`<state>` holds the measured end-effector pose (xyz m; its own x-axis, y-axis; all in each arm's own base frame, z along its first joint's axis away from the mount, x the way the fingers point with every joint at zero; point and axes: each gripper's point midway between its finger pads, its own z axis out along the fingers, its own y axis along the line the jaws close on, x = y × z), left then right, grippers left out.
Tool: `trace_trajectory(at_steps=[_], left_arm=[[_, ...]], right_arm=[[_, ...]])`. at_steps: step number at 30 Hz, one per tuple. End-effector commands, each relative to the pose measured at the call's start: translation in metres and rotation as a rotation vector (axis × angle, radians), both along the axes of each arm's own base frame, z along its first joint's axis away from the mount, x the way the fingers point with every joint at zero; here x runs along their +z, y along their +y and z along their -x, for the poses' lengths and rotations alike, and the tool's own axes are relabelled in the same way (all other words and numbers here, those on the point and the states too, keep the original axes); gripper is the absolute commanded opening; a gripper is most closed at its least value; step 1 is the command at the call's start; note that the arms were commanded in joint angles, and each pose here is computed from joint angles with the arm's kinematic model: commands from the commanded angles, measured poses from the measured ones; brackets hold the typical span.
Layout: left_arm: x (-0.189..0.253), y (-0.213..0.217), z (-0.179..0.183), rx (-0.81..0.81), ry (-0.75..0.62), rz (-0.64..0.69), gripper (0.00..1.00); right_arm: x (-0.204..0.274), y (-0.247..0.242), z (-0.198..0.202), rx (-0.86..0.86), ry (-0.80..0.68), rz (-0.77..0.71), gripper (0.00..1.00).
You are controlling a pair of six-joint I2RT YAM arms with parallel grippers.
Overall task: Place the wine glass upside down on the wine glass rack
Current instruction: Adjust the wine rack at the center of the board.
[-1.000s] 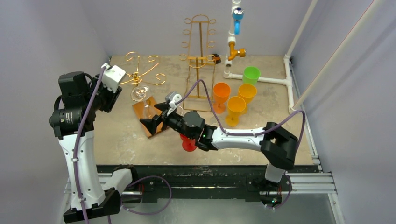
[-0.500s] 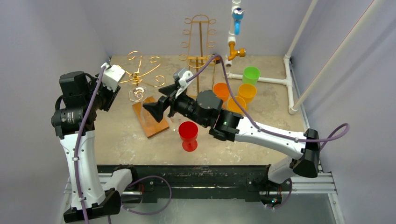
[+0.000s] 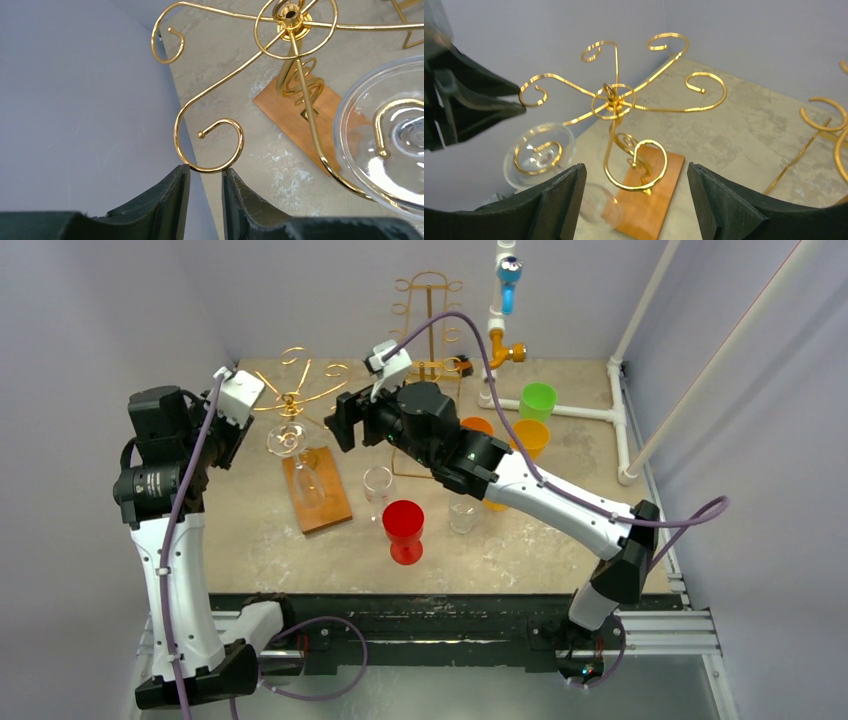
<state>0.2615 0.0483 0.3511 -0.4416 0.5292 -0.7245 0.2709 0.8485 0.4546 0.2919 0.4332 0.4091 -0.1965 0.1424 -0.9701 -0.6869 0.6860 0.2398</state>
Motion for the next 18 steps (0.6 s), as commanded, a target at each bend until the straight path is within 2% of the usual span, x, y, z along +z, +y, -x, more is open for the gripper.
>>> trace_trajectory(at_steps=[1, 10, 18], left_arm=[[-0.014, 0.027, -0.006, 0.173, 0.037, -0.014, 0.31], [-0.026, 0.04, -0.01, 0.225, 0.038, -0.059, 0.3], [-0.027, 0.054, -0.009, 0.283, 0.029, -0.109, 0.28]], right_arm=[[-0.004, 0.007, 0.003, 0.021, 0.014, 0.028, 0.82], [-0.017, 0.014, -0.001, 0.022, 0.024, 0.04, 0.76], [0.005, 0.018, -0.002, 0.04, -0.009, 0.016, 0.8]])
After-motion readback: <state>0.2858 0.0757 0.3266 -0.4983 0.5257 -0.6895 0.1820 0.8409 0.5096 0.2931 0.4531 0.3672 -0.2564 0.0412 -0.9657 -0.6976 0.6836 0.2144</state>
